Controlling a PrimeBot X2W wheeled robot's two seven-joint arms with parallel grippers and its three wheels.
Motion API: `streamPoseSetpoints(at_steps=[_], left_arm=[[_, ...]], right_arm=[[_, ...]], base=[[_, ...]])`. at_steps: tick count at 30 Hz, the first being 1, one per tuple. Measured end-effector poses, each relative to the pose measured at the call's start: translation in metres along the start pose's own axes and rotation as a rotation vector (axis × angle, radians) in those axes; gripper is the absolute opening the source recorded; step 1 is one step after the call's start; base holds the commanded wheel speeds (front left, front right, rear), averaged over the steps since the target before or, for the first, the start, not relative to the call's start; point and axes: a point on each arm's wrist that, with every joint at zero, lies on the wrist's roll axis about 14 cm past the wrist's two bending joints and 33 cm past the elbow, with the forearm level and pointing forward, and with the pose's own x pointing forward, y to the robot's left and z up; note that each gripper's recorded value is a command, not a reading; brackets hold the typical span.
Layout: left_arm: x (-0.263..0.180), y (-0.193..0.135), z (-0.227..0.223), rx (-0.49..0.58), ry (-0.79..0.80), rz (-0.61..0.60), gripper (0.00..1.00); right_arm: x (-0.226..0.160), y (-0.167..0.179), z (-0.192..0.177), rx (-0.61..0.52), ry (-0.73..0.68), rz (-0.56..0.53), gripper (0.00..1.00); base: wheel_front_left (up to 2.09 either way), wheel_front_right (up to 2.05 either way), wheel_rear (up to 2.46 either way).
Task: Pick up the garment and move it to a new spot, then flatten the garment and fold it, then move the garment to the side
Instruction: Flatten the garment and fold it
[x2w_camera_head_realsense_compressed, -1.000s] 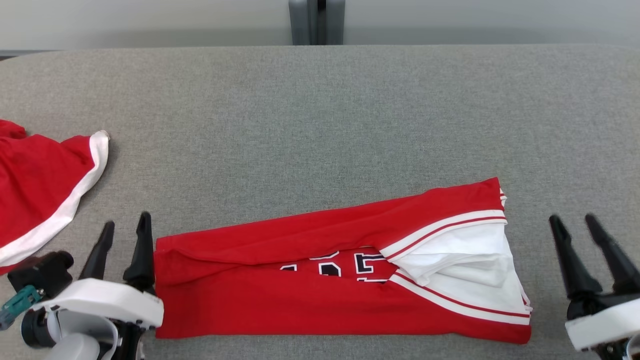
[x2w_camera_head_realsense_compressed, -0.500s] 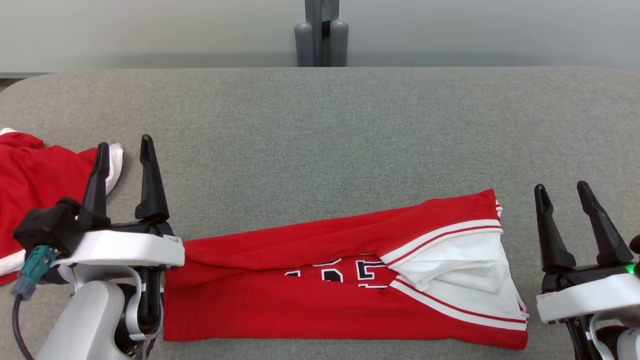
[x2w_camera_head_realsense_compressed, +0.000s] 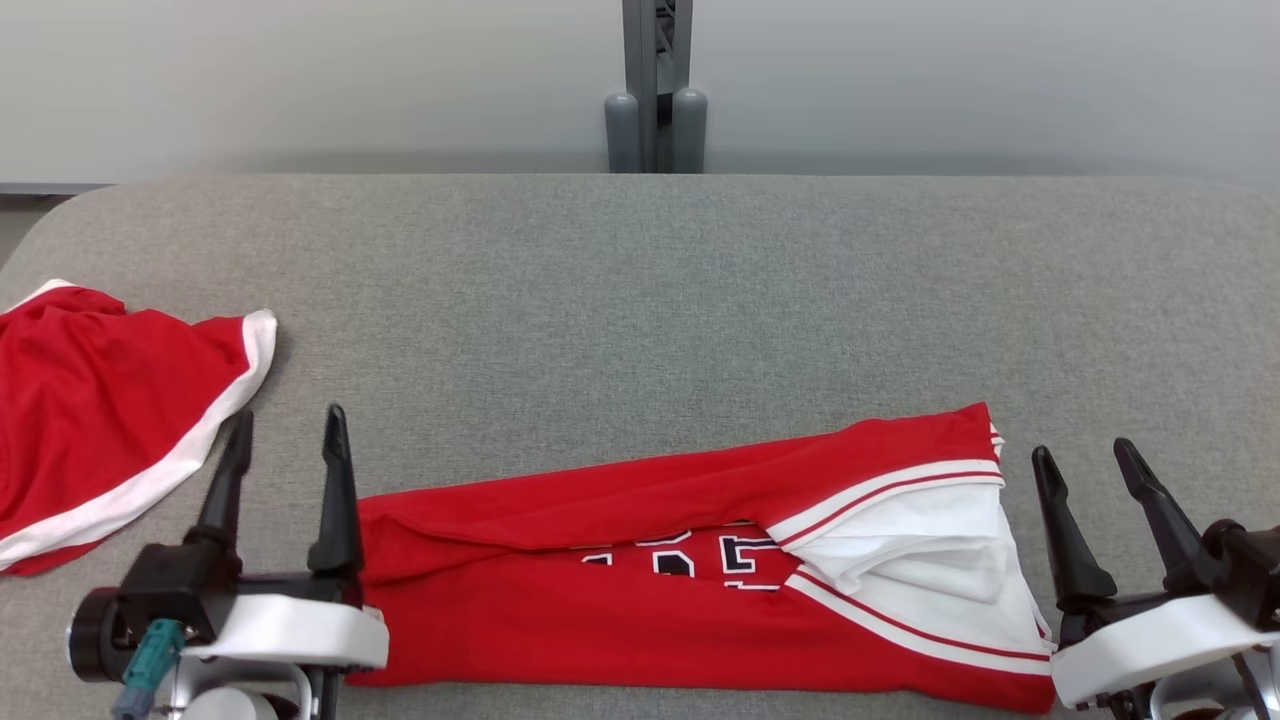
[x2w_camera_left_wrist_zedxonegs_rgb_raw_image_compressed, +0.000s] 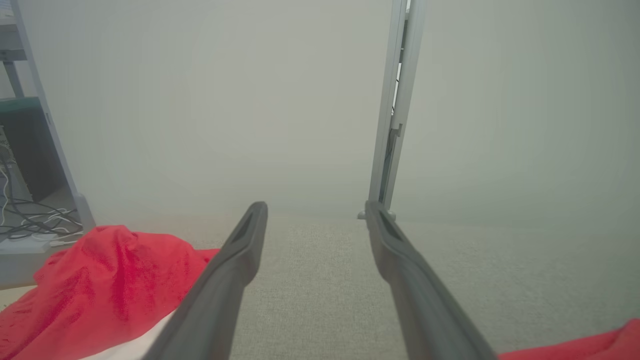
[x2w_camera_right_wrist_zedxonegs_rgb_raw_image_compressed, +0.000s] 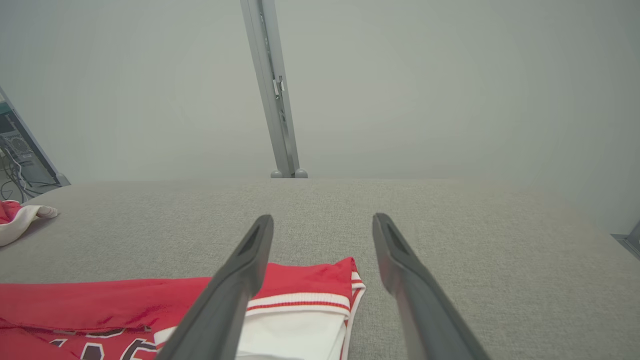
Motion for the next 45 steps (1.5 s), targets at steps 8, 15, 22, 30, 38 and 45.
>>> streamPoseSetpoints(at_steps=[8,15,22,30,38,45], left_arm=[[-0.021,0.001,-0.019,0.025,0.072,-0.010,1.00],[-0.021,-0.002,-0.020,0.037,0.086,-0.028,1.00],[-0.020,-0.005,-0.022,0.035,0.095,-0.037,1.00],[-0.019,-0.006,-0.023,0.038,0.100,-0.039,1.00],[-0.013,-0.008,-0.031,0.039,0.124,-0.046,1.00],[-0.007,-0.011,-0.033,0.042,0.125,-0.057,1.00]], right_arm=[[-0.012,-0.001,-0.010,0.010,0.045,-0.012,1.00],[-0.013,-0.005,-0.010,0.018,0.050,-0.029,1.00],[-0.011,-0.004,-0.012,0.019,0.060,-0.025,1.00],[-0.008,-0.004,-0.042,0.053,0.150,-0.027,1.00],[-0.002,-0.006,-0.088,0.127,0.259,-0.051,1.00],[0.001,0.003,-0.124,0.163,0.348,-0.047,1.00]], base=[[0.00,0.00,0.00],[0.00,0.00,0.00],[0.00,0.00,0.00],[0.00,0.00,0.00],[0.00,0.00,0.00],[0.00,0.00,0.00]])
